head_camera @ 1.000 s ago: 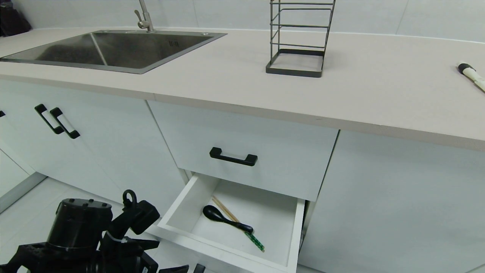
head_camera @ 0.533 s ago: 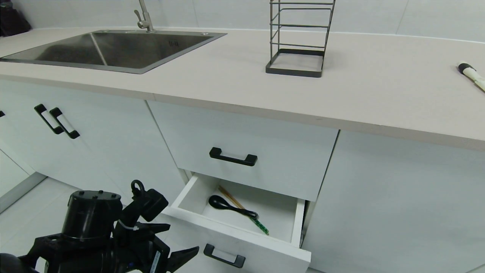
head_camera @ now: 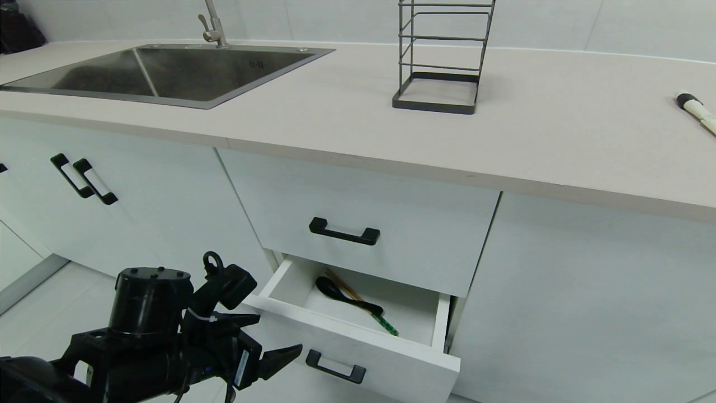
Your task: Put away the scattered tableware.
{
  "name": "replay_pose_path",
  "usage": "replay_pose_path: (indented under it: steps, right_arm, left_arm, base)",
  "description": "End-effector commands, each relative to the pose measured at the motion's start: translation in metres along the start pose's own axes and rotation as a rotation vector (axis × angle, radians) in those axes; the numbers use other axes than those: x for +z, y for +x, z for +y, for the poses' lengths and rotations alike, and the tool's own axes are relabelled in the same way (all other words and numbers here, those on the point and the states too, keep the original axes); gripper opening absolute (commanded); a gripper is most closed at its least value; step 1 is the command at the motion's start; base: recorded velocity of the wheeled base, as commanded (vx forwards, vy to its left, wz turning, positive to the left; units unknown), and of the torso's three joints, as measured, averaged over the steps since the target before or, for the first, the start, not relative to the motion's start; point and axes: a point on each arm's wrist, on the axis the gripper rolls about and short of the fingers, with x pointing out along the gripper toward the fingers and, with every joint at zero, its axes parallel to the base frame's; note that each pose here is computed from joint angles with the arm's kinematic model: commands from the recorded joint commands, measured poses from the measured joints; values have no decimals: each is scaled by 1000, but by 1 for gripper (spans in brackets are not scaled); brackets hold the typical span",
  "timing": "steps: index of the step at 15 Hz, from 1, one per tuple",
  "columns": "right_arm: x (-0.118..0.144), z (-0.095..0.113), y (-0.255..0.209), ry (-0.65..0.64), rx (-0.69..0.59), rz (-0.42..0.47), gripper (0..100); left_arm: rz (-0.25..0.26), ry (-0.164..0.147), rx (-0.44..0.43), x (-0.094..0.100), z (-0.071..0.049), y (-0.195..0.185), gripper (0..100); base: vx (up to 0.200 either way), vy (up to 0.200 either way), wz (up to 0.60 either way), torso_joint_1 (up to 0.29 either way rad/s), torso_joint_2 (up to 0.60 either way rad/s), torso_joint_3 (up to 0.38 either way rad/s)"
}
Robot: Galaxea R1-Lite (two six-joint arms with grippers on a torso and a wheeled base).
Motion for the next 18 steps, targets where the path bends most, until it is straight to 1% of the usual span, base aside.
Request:
replay_pose_path:
  steps: [1, 3, 5, 9, 11, 12, 13, 15, 18]
  right_arm:
    - [0, 0, 0, -1, 1, 1, 100]
    - [0, 0, 0, -1, 1, 1, 100]
    - [0, 0, 0, -1, 1, 1, 100]
    - [0, 0, 0, -1, 1, 1, 100]
    - [0, 0, 0, -1, 1, 1, 100]
    - [0, 0, 0, -1, 1, 1, 100]
    - [0, 0, 0, -1, 1, 1, 100]
    - [0, 0, 0, -1, 1, 1, 100]
    - [0, 0, 0, -1, 1, 1, 100]
  left_arm:
    - [2, -1, 0, 1, 1, 5, 100]
    - [-7, -10, 1, 2, 1, 5, 100]
    - [-16, -11, 3, 6, 3, 8, 100]
    - [-33, -11, 3, 14, 5, 15, 100]
    - [-64, -5, 6, 18, 7, 21, 100]
    - [-71, -3, 7, 19, 8, 23, 100]
    - [-80, -9, 8, 19, 8, 26, 100]
    - [-92, -8, 2, 22, 7, 27, 100]
    - [-102, -4, 4, 28, 8, 32, 100]
  base:
    - [0, 0, 0, 0, 0, 0]
    - [0, 0, 0, 0, 0, 0]
    - [0, 0, 0, 0, 0, 0]
    - [0, 0, 0, 0, 0, 0]
    - [0, 0, 0, 0, 0, 0]
    - [0, 0, 0, 0, 0, 0]
    - [0, 0, 0, 0, 0, 0]
    - [0, 0, 0, 0, 0, 0]
    - [0, 0, 0, 0, 0, 0]
